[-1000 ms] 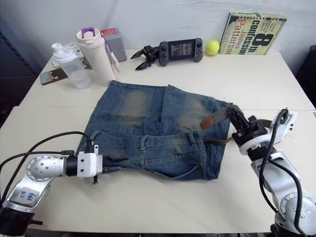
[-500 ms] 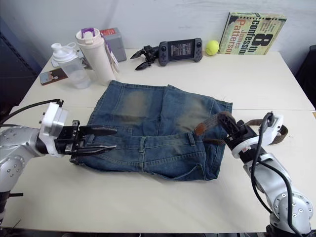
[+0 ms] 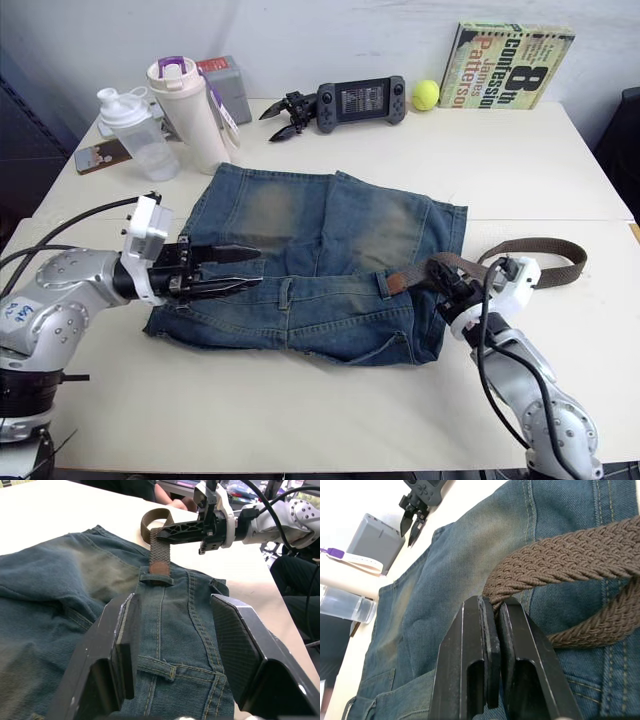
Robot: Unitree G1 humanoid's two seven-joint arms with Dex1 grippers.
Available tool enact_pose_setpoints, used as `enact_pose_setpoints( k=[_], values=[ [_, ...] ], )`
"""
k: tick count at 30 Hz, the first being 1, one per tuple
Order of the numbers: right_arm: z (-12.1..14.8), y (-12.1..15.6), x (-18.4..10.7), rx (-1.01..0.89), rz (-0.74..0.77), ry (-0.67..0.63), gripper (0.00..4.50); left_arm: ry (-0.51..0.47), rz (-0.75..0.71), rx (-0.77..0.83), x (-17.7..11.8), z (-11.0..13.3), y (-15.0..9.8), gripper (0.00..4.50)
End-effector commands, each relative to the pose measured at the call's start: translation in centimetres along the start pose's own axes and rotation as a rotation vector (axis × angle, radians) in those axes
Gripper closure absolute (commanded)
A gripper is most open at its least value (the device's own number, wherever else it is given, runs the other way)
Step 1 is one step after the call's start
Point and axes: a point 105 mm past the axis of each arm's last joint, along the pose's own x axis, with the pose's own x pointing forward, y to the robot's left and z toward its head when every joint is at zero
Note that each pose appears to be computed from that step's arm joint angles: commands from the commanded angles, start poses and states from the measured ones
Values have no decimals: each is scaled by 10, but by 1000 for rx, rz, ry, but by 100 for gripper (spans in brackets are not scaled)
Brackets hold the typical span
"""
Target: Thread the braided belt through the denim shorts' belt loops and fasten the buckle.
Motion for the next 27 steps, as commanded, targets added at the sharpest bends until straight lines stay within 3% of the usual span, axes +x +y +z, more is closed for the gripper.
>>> enact_pose_setpoints(
  k=[1,6,14,19,24,27],
  values=[
    [2,10,1,-27,39,-37,450,1,-16,34,2,4,-5,202],
    [-28,2,7,31,-23,56,450,5,-39,55,6,4,-5,202],
    [-61,4,16,262,-71,191,450,39,-121,232,28,-1,5,202],
    [-71,-10,19,525,-143,228,450,30,-208,474,68,-2,14,202],
    [-81,-16,17,610,-164,298,450,44,-283,771,102,-15,16,202],
    [-83,-13,17,645,-148,312,450,45,-330,855,116,-29,14,202]
  ],
)
